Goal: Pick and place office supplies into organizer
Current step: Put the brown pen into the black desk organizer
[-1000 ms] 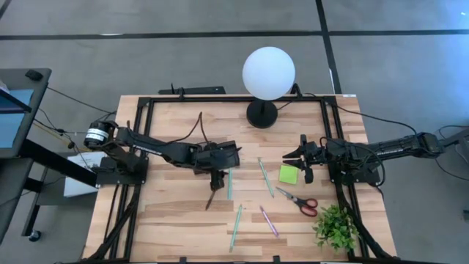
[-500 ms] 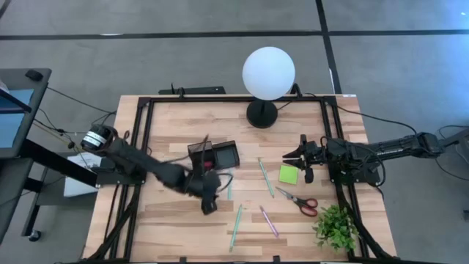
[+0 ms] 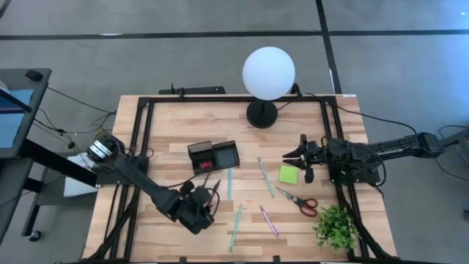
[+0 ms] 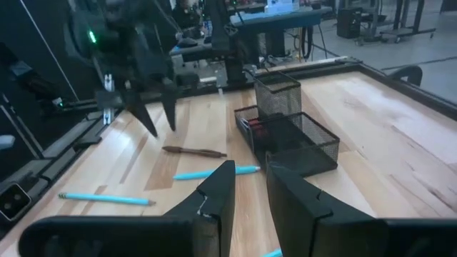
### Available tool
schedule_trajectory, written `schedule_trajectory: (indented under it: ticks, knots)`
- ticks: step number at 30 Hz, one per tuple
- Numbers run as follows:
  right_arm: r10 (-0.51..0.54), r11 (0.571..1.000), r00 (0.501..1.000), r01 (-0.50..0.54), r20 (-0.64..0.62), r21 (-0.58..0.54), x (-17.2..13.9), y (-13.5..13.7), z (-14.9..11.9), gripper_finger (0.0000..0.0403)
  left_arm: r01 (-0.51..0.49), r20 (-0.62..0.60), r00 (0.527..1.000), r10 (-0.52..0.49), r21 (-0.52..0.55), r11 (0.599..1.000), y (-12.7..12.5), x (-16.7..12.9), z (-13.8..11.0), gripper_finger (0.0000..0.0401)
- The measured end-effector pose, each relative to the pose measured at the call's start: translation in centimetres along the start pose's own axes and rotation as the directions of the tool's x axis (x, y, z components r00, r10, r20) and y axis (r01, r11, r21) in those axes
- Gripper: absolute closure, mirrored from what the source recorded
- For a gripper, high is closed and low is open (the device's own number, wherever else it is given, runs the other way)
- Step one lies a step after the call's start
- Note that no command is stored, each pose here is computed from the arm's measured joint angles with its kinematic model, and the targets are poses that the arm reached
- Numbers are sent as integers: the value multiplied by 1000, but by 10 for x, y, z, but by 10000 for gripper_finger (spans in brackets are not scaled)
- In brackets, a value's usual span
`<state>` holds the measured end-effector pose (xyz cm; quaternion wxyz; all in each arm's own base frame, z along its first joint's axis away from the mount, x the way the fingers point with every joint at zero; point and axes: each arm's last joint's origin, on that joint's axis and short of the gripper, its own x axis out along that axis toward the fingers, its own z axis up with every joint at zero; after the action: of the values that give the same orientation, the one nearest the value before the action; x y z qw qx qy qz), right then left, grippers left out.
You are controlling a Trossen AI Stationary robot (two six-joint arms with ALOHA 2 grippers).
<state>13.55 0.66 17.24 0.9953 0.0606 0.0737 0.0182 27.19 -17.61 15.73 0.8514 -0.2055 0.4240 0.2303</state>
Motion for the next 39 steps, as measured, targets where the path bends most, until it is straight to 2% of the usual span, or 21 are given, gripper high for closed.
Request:
schedule_trajectory:
  ticks: [5, 13, 17, 24, 29, 33, 36, 38, 39]
  knots:
    - [-1, 1000, 1000, 1, -2, -2, 0, 0, 0, 326, -64, -71, 996, 62, -19, 998, 3, 24, -10, 247]
    - [-1, 1000, 1000, 1, -4, -5, 0, 0, 0, 326, -75, -97, 993, 73, -23, 997, 4, 30, -10, 250]
    - [-1, 1000, 1000, 1, -4, -6, 0, 0, 0, 326, -89, -122, 989, 87, -18, 996, 6, 29, -11, 283]
    - [-1, 1000, 1000, 1, -4, -4, 0, 0, 0, 326, -98, -129, 987, 99, 14, 995, 6, 28, -10, 380]
    - [-1, 1000, 1000, 1, -3, -4, 0, 0, 0, 326, -140, -148, 977, 153, 93, 986, -2, 8, 11, 380]
    - [-1, 1000, 1000, 1, -3, -4, 0, 0, 0, 326, -258, -180, 937, 300, 221, 940, 0, -20, 43, 379]
    - [-1, 1000, 1000, 1, -4, -4, 0, 0, 0, 326, -355, -215, 873, 438, 337, 872, 8, -46, 74, 387]
    - [-1, 1000, 1000, 1, -3, -4, 0, 0, 0, 326, -429, -231, 806, 545, 406, 807, 20, -64, 95, 389]
    - [-1, 1000, 1000, 1, -4, -4, 0, 0, 0, 326, -443, -229, 797, 559, 408, 798, 23, -69, 106, 389]
